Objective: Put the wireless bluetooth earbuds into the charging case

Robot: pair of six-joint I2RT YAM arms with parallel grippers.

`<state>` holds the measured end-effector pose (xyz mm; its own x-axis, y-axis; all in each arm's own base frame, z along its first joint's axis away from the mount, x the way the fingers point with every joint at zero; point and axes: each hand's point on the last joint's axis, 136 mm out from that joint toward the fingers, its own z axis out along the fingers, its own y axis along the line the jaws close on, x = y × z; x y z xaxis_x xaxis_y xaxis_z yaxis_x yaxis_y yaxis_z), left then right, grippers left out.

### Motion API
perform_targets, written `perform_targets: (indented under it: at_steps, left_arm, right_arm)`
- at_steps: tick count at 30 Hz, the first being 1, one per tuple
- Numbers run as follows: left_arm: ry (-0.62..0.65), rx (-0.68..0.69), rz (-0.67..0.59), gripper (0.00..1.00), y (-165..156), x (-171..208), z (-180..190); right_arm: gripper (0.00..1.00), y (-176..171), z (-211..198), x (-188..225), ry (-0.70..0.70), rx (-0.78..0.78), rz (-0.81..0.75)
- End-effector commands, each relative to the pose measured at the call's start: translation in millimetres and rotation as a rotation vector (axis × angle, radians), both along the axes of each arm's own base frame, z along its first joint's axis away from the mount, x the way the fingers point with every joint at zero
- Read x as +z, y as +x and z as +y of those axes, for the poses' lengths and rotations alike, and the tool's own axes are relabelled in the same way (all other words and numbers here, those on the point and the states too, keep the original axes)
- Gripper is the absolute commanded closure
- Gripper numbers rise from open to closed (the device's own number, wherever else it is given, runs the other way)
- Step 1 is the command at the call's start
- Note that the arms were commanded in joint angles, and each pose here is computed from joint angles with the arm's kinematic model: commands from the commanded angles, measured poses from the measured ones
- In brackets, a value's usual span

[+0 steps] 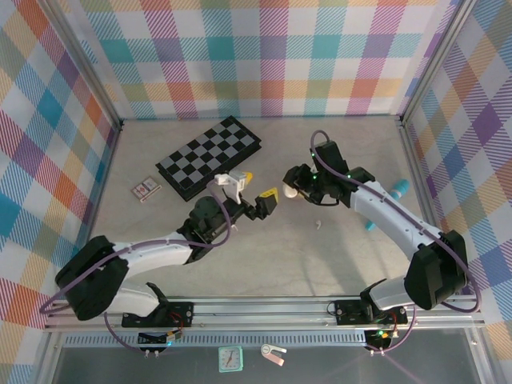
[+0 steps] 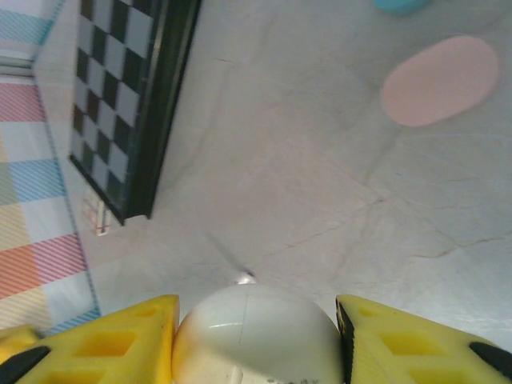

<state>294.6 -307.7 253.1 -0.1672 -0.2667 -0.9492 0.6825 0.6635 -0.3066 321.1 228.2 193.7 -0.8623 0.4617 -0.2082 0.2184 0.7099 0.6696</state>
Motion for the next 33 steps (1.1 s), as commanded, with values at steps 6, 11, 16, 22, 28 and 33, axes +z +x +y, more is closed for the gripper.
perform_targets:
  at_steps: [6,11,16,22,28,33]
  left_arm:
    - [-0.256,-0.014,0.021,0.10,3,17,-37]
    - [-0.298,-0.018,0.043,0.19,10,10,-46]
    - [-0.303,-0.028,0.056,0.29,14,5,-52]
    - [-0.311,-0.039,0.056,0.46,14,7,-55]
    - [-0.311,-0.058,0.054,0.70,14,8,-59]
    - [-0.288,-0.068,0.033,0.82,12,8,-56]
  right_arm:
    - [0.52,7,16,57,0.159,0.021,-0.108]
    - [0.52,2,20,62,0.200,0.039,-0.106]
    - [0.52,-2,22,68,0.231,0.057,-0.107]
    - [0.52,-7,21,69,0.233,0.068,-0.109]
    - [0.52,-10,19,70,0.236,0.067,-0.108]
    - [0.48,-11,14,71,0.224,0.061,-0.122]
